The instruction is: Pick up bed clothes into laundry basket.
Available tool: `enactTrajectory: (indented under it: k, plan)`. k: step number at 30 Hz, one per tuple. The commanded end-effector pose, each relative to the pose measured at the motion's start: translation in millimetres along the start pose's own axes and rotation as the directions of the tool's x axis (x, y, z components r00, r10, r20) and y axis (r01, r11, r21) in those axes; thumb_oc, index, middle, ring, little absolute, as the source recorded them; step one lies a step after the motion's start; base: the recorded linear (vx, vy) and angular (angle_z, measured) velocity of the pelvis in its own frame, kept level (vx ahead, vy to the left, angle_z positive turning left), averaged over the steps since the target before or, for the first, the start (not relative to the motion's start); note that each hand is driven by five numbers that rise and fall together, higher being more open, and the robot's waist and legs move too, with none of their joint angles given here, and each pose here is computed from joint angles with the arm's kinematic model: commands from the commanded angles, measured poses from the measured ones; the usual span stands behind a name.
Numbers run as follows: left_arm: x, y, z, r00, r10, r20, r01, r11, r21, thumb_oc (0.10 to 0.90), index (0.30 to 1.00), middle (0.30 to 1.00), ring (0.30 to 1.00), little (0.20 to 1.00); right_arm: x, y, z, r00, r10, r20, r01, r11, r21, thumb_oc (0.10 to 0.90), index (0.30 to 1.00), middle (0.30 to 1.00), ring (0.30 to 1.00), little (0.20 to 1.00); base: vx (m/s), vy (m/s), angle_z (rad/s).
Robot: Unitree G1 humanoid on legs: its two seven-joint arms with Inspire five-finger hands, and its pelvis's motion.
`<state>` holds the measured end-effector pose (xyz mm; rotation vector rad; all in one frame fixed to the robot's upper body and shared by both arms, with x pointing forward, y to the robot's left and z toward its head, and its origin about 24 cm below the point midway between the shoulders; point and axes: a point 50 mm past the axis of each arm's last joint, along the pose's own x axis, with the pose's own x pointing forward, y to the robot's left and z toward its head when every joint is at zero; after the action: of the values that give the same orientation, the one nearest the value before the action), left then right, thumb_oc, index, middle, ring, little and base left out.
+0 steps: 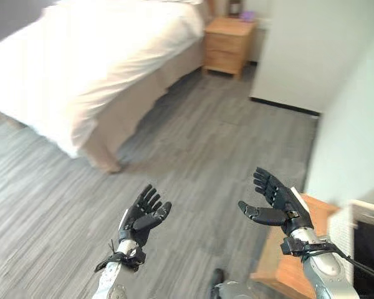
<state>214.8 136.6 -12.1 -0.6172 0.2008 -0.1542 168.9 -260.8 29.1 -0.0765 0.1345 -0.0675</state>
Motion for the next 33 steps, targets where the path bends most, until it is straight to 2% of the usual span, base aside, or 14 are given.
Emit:
enactTrajectory:
  k: [1, 6, 10, 11, 12, 16, 18, 25, 33]
  plan:
    - [-7.4, 16.9, 51.8, 0.986, -0.034, 0.164, 0.013, 0.991, 0.131, 0.800, 0.900, 0.900, 0.900, 0.900, 29.4, 26.0, 30.2, 0.977, 0.080, 0.199, -0.093, 0.994, 0.057, 0.800, 0.900, 0.900, 0.900, 0.900, -0.07, 0.227, 1.14]
    - [0.9, 13.7, 57.4, 0.984, -0.082, 0.161, 0.053, 0.983, 0.175, 0.800, 0.900, 0.900, 0.900, 0.900, 29.2, 34.5, 23.6, 0.980, 0.101, 0.173, -0.112, 0.992, 0.054, 0.800, 0.900, 0.900, 0.900, 0.900, -0.23, 0.177, 1.00]
    - [1.6, 10.4, 58.6, 0.981, -0.100, 0.169, 0.063, 0.976, 0.208, 0.800, 0.900, 0.900, 0.900, 0.900, 26.4, 32.6, 16.6, 0.987, 0.081, 0.141, -0.094, 0.992, 0.082, 0.800, 0.900, 0.900, 0.900, 0.900, -0.01, -0.024, 1.90]
    - [0.0, 15.7, 67.4, 0.978, -0.074, 0.195, 0.016, 0.959, 0.283, 0.800, 0.900, 0.900, 0.900, 0.900, 25.5, 32.8, 7.9, 0.992, 0.076, 0.105, -0.086, 0.992, 0.097, 0.800, 0.900, 0.900, 0.900, 0.900, 0.02, -0.124, 0.37]
    - [-0.6, 17.5, 63.4, 0.982, -0.057, 0.181, 0.006, 0.962, 0.272, 0.800, 0.900, 0.900, 0.900, 0.900, 26.5, 36.1, 7.2, 0.991, 0.078, 0.104, -0.092, 0.987, 0.132, 0.800, 0.900, 0.900, 0.900, 0.900, 0.04, -0.166, 0.64]
    - [-11.8, 27.2, 57.5, 0.980, 0.019, 0.199, -0.064, 0.973, 0.220, 0.800, 0.900, 0.900, 0.900, 0.900, 31.9, 37.8, 11.2, 0.987, 0.107, 0.118, -0.119, 0.987, 0.105, 0.800, 0.900, 0.900, 0.900, 0.900, 0.06, -0.086, 0.55]
    - [-22.3, 35.9, 47.8, 0.983, 0.069, 0.169, -0.107, 0.969, 0.223, 0.800, 0.900, 0.900, 0.900, 0.900, 29.1, 31.8, 10.2, 0.990, 0.090, 0.108, -0.099, 0.992, 0.083, 0.800, 0.900, 0.900, 0.900, 0.900, 0.07, -0.036, 0.07]
    - [-41.8, 47.0, 40.0, 0.973, 0.170, 0.156, -0.207, 0.942, 0.265, 0.800, 0.900, 0.900, 0.900, 0.900, 25.0, 27.7, 5.5, 0.995, 0.021, 0.096, -0.035, 0.989, 0.141, 0.800, 0.900, 0.900, 0.900, 0.900, 0.03, -0.017, 0.12]
    - [-44.8, 49.7, 28.5, 0.968, 0.218, 0.123, -0.242, 0.942, 0.234, 0.800, 0.900, 0.900, 0.900, 0.900, 17.5, 21.8, -5.8, 0.998, -0.037, 0.045, 0.030, 0.987, 0.157, 0.800, 0.900, 0.900, 0.900, 0.900, 0.00, -0.003, 0.00]
